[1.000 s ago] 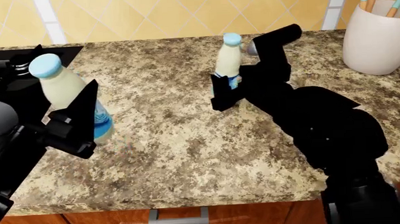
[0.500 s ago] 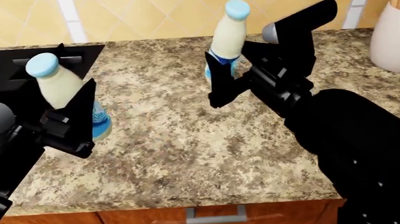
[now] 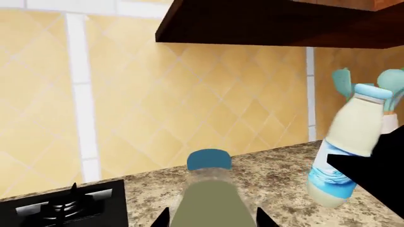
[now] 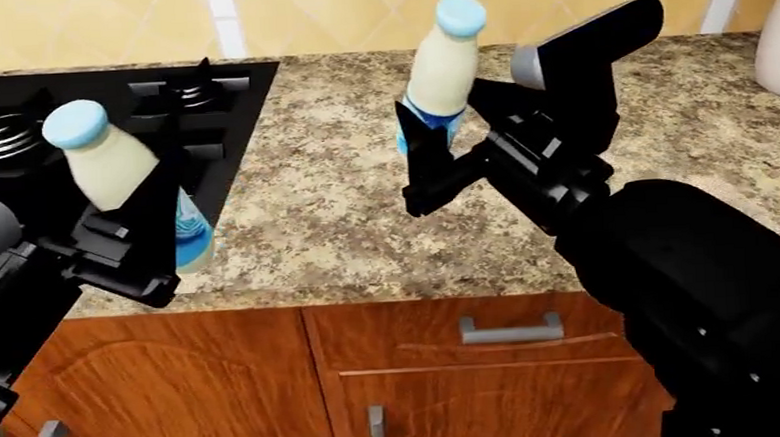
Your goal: Move the drinks to the dining counter.
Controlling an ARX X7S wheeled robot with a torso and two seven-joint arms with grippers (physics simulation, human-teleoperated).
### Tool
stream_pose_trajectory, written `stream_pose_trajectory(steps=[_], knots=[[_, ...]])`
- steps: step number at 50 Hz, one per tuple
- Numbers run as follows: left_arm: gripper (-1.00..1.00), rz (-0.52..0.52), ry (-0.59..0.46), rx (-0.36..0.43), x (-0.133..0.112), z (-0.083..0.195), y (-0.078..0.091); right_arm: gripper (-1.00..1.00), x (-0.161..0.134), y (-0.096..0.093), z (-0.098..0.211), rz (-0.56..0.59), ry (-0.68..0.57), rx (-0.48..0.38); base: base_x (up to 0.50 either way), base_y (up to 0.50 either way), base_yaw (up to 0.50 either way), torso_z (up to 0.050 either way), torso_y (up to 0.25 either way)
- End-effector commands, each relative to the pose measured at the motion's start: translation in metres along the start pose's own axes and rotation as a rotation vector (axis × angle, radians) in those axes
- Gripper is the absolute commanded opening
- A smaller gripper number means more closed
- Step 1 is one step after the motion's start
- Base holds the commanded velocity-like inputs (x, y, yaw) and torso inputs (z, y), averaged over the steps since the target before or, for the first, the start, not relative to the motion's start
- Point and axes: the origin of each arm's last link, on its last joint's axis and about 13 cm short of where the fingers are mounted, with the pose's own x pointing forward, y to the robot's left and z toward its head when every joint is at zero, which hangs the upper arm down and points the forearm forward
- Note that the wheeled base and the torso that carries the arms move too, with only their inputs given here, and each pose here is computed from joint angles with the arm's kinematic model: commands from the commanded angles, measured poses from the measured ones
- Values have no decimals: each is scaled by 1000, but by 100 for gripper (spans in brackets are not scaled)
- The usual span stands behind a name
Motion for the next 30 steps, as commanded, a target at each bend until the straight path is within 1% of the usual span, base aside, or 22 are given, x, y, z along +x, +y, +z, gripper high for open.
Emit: stream_pose_trajectory(steps=[1,20,28,29,30], knots=[[-100,1,-15,1,0,4,0,-100,-2,-1,3,-16,-18,-20,-500,258,0,0,0],[-100,4,-14,7,1,7,-1,-100,-4,-2,3,-19,-20,-28,-500,258,0,0,0],[-100,-2,-15,11,1,9,-3,-100,-6,-3,3,-47,-16,-46,-500,259,0,0,0],[-100,-6,-14,13,1,8,-3,-100,-6,-2,3,-62,-14,-72,-500,262,0,0,0],[-100,-7,-14,13,1,8,-4,-100,-7,-2,2,-59,-13,-68,-500,262,0,0,0]])
